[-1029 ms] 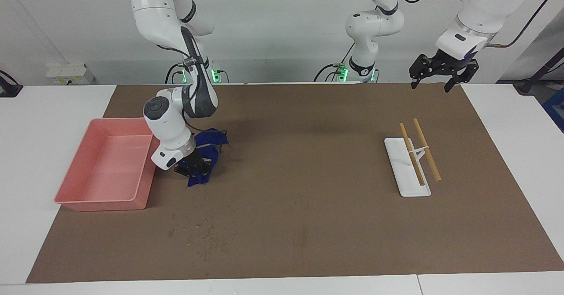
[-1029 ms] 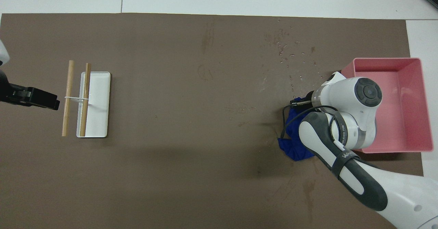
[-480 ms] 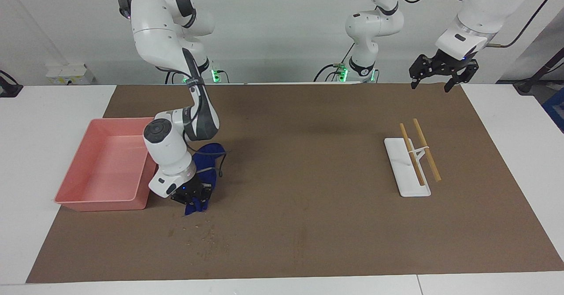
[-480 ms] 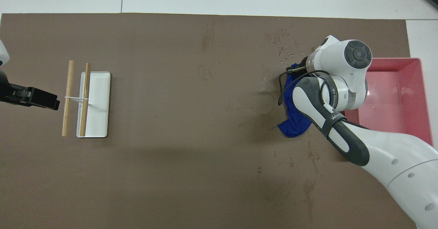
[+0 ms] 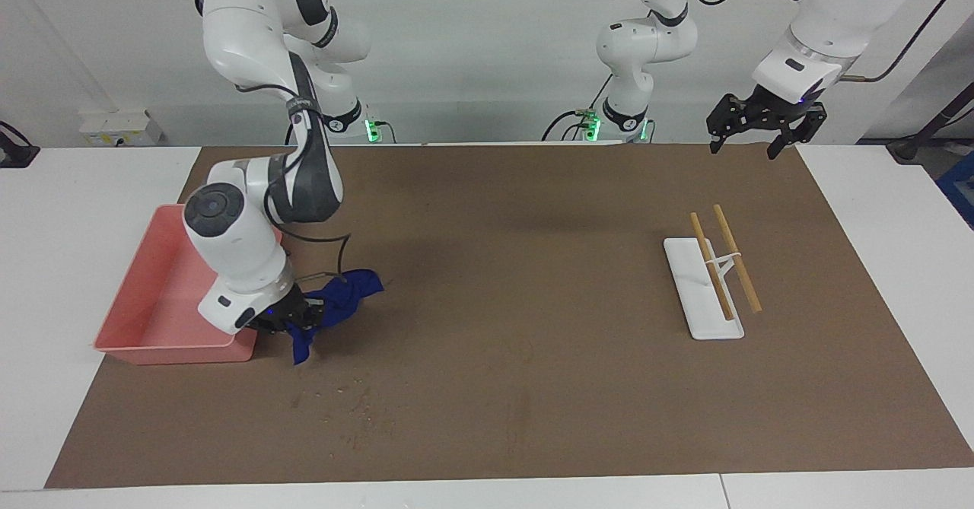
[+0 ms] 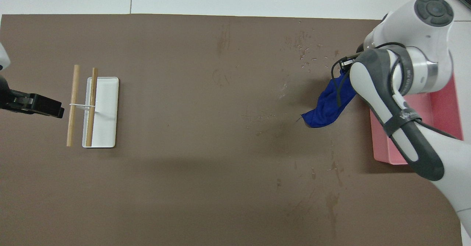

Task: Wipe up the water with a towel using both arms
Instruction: 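Lower the blue cloth into the pink bin and open the right gripper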

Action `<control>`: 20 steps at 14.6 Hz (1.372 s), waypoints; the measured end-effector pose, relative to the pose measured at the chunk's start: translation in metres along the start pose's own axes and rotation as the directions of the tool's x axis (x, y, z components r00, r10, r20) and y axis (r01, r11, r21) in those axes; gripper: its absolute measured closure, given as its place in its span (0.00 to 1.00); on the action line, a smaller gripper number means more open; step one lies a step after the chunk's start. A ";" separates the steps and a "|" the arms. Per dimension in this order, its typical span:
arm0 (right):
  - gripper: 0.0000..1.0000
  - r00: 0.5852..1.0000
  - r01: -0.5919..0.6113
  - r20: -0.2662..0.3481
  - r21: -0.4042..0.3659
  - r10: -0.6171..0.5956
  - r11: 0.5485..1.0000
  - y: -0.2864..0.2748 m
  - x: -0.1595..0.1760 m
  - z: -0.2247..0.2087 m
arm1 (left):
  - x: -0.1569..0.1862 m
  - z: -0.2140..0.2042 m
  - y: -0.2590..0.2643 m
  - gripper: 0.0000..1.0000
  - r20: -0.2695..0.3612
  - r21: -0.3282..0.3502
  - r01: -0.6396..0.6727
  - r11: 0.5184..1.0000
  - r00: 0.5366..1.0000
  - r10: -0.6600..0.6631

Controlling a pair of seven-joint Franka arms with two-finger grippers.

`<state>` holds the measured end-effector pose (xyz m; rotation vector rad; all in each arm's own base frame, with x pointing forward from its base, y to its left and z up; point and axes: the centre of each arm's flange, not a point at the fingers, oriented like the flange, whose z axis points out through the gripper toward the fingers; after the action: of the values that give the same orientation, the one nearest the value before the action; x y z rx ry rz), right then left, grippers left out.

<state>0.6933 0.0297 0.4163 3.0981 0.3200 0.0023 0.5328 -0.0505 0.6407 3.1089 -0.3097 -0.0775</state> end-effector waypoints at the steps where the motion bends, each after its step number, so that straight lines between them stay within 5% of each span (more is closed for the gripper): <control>1: 0.88 1.000 0.013 0.017 -0.001 -0.013 1.000 0.012 -0.011 -0.021 | 0.000 0.000 0.000 0.00 0.000 0.000 0.000 1.000 1.000 0.000; 10: 0.88 0.984 0.165 0.084 -0.055 -0.160 0.985 0.150 -0.151 -0.193 | 0.000 0.000 0.000 0.00 0.000 0.000 0.000 1.000 1.000 0.000; 13: 0.88 0.980 0.193 0.070 -0.065 -0.188 0.979 0.182 -0.165 -0.192 | 0.000 0.000 0.000 0.00 0.000 0.000 0.000 1.000 1.000 0.000; 20: 0.88 0.967 0.251 -0.007 -0.121 -0.254 0.960 0.141 -0.140 -0.121 | 0.000 0.000 0.000 0.00 0.000 0.000 0.000 1.000 1.000 0.000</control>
<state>0.5842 -0.1333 0.5413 2.9179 0.6870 0.0485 0.5328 -0.0505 0.6407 3.1089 -0.3097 -0.0775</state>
